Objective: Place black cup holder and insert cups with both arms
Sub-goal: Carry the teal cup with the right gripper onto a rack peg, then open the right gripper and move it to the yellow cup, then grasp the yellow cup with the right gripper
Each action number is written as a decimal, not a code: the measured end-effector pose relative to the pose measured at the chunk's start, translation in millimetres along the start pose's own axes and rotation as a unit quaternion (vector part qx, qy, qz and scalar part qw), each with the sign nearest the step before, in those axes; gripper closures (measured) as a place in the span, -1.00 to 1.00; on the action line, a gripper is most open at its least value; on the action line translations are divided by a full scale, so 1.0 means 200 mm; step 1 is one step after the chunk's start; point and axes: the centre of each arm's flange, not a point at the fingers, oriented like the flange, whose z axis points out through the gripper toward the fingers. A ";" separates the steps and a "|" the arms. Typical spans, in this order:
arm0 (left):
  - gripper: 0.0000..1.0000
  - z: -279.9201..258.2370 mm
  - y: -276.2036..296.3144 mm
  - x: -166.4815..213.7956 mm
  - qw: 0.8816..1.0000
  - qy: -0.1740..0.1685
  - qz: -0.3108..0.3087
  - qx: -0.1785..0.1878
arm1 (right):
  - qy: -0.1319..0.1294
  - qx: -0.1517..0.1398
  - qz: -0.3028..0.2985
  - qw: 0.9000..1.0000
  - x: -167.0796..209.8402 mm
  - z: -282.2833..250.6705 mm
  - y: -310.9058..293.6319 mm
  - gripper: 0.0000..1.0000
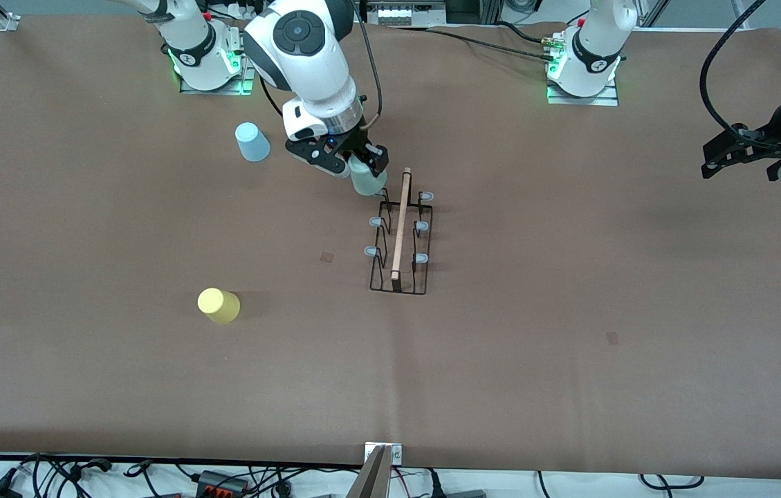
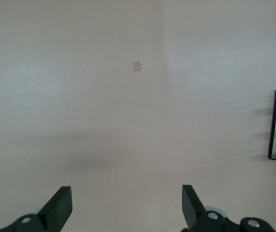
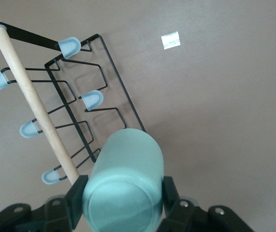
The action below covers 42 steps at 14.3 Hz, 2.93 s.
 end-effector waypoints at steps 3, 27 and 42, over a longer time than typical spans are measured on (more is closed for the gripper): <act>-1.00 0.01 0.00 0.01 1.000 -0.002 0.000 0.000 | -0.003 0.005 -0.008 1.000 -0.04 0.07 -0.02 -0.34; -1.00 0.01 0.00 0.01 1.000 -0.002 0.000 0.000 | -0.011 -0.116 -0.212 0.970 1.12 -0.14 0.64 -1.00; -1.00 0.01 -0.01 0.01 1.000 -0.002 -0.002 0.000 | 0.084 -0.070 -0.320 0.941 1.72 0.48 0.97 -1.00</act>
